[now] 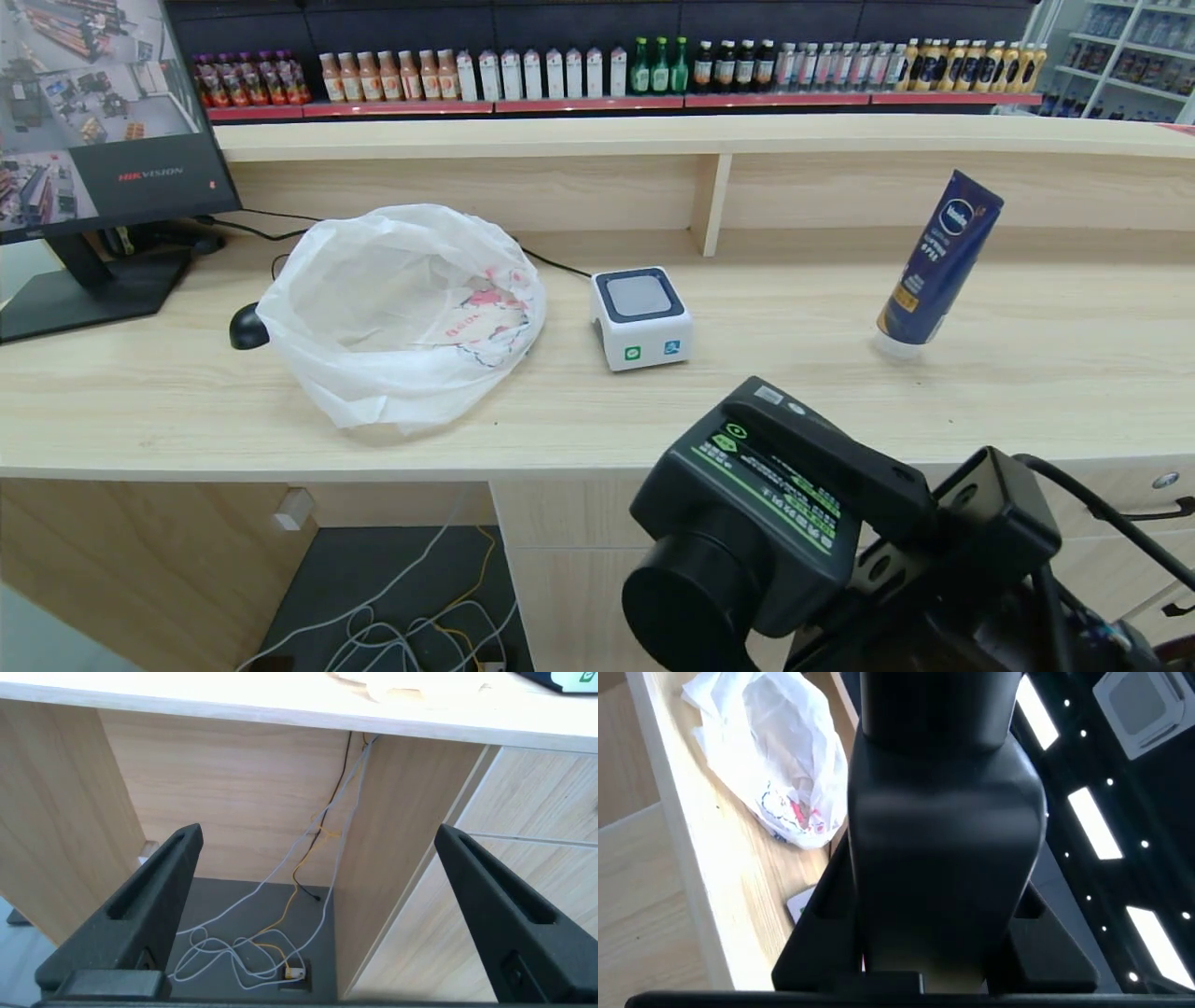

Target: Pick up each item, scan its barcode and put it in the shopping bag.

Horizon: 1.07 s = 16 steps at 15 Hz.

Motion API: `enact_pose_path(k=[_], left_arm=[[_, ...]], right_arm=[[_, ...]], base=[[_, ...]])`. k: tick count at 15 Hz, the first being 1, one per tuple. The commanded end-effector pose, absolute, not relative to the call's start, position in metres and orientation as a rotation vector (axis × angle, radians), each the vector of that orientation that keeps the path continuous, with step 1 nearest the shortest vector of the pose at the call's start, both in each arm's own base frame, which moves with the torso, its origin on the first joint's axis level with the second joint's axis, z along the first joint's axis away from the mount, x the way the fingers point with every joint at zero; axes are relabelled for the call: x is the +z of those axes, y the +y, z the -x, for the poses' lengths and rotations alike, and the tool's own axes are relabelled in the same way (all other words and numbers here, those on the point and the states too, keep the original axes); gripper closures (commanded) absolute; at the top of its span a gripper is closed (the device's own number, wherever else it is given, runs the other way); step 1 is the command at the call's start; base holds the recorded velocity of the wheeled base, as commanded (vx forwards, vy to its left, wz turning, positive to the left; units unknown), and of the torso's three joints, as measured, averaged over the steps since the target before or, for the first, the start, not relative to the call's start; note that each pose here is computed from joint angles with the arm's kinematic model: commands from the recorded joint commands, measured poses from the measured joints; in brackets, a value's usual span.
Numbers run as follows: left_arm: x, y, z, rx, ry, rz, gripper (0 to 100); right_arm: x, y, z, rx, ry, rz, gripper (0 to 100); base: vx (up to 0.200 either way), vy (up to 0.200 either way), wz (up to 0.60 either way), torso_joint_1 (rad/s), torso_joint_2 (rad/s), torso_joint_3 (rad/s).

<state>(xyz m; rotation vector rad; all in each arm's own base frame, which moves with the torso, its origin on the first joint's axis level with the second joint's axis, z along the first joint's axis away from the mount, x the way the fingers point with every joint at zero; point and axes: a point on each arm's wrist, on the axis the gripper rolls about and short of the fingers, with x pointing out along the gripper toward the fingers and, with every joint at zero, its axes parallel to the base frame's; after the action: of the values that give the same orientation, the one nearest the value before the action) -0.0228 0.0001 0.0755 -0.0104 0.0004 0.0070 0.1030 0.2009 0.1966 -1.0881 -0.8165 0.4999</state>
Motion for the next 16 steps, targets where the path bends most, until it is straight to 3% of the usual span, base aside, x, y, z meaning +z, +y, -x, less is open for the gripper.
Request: enact_pose_path(k=[1,16], left_arm=[[0.075,0.0,0.023,0.008,0.0,0.011,0],[0.075,0.0,0.023,0.008,0.0,0.011,0]], right_arm=[[0.197,0.205,-0.105,0.498,-0.817,1.087,100],[0.197,0.2,-0.115,0.483,-0.716,0.96,100]], base=[[0.0,0.0,0.0,0.0,0.0,0.0],[0.0,0.0,0.0,0.0,0.0,0.0]])
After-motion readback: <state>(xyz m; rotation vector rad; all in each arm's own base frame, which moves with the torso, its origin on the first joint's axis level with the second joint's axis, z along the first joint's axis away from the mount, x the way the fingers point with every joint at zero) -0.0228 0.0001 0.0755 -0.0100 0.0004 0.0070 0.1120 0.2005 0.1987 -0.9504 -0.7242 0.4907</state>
